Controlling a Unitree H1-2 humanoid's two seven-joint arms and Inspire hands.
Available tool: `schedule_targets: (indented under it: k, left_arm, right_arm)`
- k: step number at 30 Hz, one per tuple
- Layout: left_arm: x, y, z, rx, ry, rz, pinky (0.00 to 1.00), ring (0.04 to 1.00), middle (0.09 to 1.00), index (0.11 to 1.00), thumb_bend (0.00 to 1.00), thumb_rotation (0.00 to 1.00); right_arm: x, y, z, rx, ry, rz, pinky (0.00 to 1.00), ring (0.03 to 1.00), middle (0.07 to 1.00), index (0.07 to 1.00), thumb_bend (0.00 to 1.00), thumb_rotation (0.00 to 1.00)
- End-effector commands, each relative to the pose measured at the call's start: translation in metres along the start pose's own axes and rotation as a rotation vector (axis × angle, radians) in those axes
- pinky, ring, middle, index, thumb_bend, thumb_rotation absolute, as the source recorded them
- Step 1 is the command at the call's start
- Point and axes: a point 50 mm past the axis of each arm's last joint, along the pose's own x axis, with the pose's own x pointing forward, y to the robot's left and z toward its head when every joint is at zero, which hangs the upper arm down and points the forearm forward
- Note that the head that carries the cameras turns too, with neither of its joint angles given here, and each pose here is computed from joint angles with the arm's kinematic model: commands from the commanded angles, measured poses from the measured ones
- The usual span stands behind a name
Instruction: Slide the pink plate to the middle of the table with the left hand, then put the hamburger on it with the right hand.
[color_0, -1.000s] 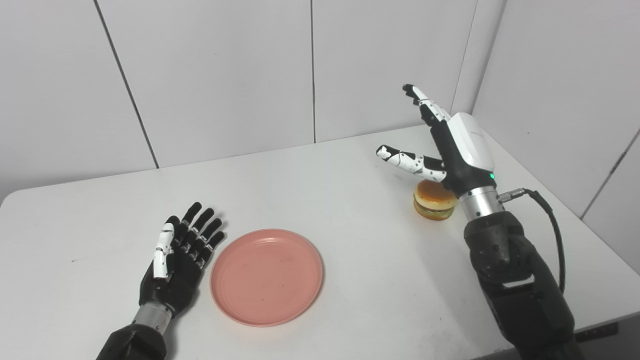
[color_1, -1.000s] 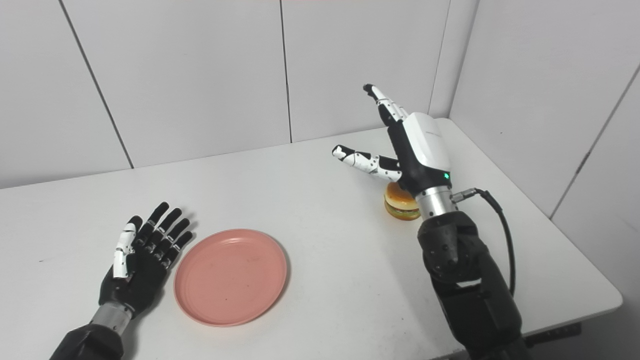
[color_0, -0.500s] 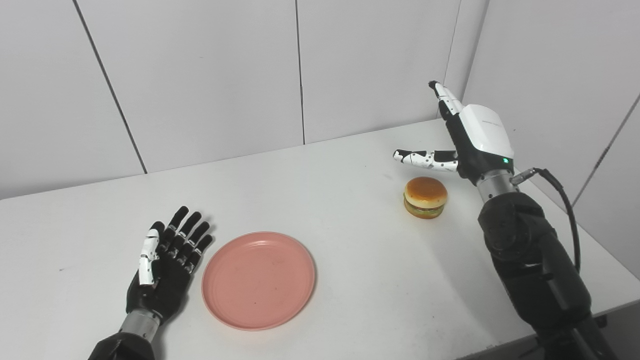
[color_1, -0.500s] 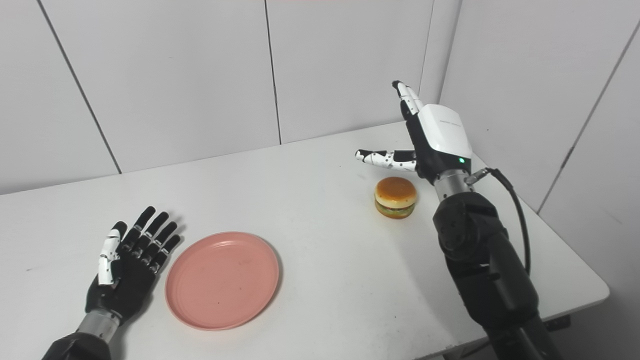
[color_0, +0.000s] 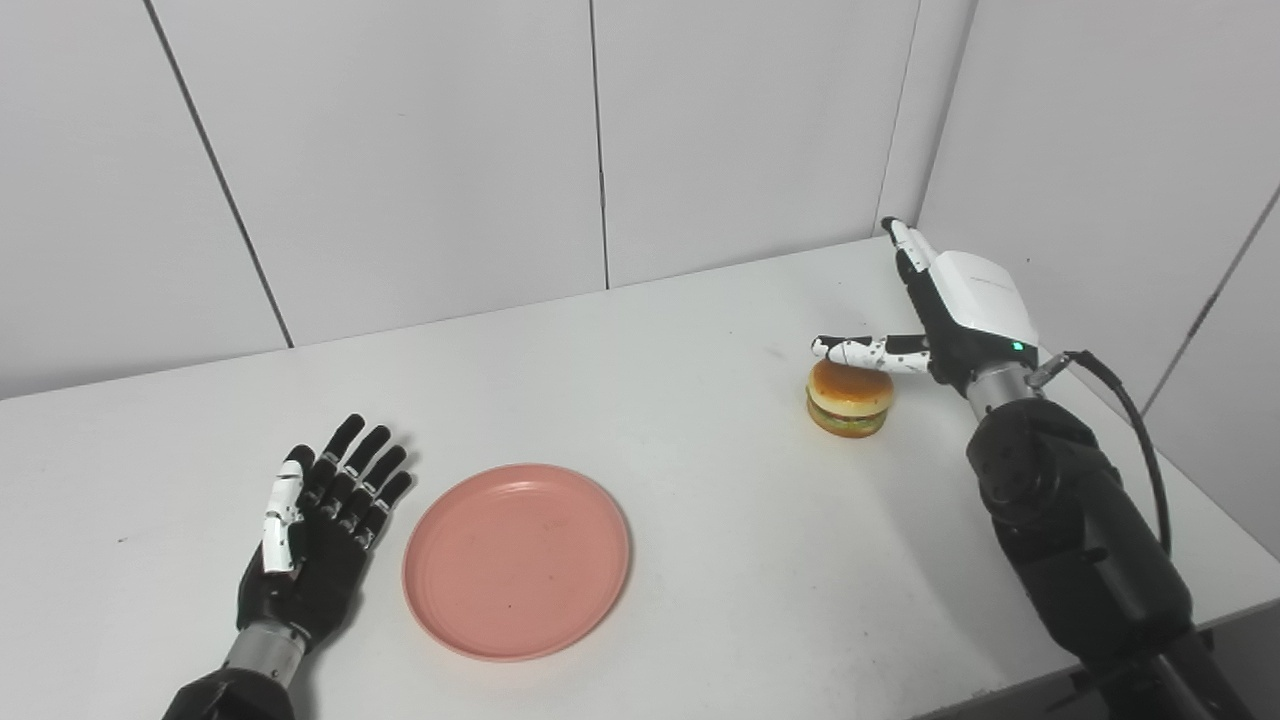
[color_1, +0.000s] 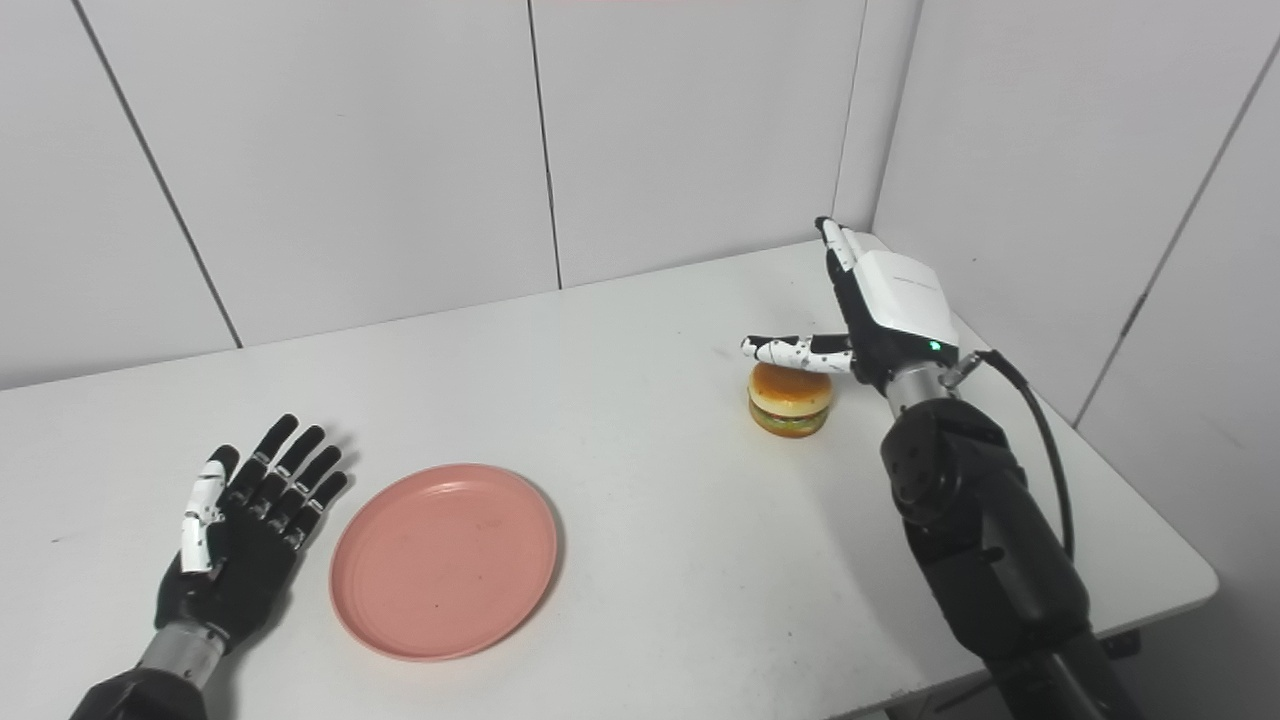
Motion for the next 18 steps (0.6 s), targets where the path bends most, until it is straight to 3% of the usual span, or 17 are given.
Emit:
schedule_targets:
  k: [1,8,13,18]
  left_arm:
    - [-0.005,0.009,-0.006,-0.008,0.063,0.058,0.94,0.924,0.925,0.914,0.34,1.00]
    - [-0.006,0.010,-0.006,-0.007,0.064,0.054,0.95,0.931,0.934,0.922,0.33,1.00]
    - [-0.007,0.010,-0.006,0.002,0.067,0.055,0.95,0.930,0.932,0.920,0.33,1.00]
    - [-0.007,0.010,-0.005,0.001,0.067,0.051,0.95,0.931,0.935,0.922,0.33,1.00]
  right_arm:
    - [0.008,-0.018,0.002,0.002,0.001,-0.062,0.69,0.902,0.987,1.000,1.00,0.66]
    - [0.013,0.005,-0.006,0.004,0.026,0.019,0.69,0.912,0.983,1.000,1.00,0.70]
    - [0.014,0.018,-0.005,-0.004,0.025,0.061,0.80,0.933,0.978,1.000,1.00,0.71]
    - [0.018,0.025,-0.005,-0.009,0.024,0.081,0.81,0.940,0.982,1.000,1.00,0.71]
